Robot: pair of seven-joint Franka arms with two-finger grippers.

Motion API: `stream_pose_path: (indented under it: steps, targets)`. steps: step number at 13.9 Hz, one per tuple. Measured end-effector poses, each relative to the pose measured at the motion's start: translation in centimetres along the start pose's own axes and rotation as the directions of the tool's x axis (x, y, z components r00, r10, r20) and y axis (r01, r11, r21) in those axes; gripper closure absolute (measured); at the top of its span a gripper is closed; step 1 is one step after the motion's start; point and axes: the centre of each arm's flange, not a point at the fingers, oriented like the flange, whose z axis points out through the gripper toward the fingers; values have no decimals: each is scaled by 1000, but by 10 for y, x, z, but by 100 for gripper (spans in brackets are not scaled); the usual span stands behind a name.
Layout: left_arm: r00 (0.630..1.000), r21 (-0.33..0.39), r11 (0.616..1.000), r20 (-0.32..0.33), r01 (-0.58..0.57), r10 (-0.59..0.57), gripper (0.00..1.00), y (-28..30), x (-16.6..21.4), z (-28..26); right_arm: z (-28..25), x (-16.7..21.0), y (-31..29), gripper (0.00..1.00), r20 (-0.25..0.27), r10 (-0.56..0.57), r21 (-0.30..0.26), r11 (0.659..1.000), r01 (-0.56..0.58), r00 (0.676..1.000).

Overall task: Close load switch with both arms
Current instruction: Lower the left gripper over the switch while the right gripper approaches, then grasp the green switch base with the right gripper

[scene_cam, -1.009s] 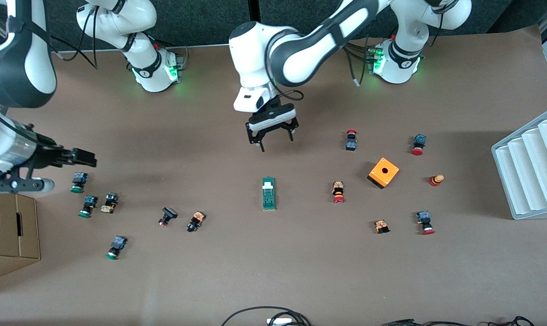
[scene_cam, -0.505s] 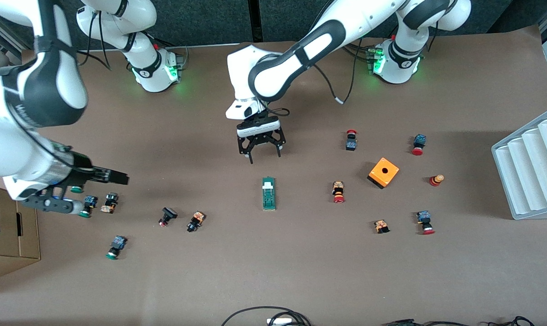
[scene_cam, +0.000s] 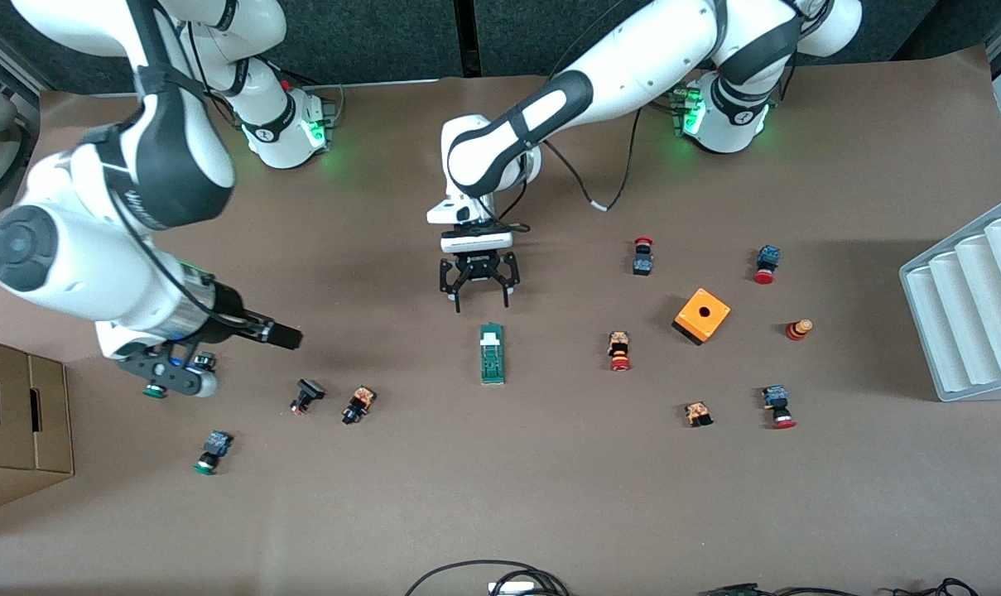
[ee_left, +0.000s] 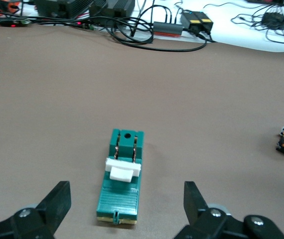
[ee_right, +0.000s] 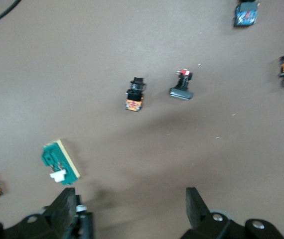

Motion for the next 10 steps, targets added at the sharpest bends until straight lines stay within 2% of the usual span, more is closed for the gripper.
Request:
stream_pose_path:
  steps: [5,10]
  targets:
    - [998,-43,998,-45,-48,46,0,-10,-31,21,14,-12,-42,0,-16,92,10,996,-92,996]
    - [987,-25,995,-129,-95,91,0,-25,-54,46,40,-24,-94,0,-50,193,42,981,-191,980]
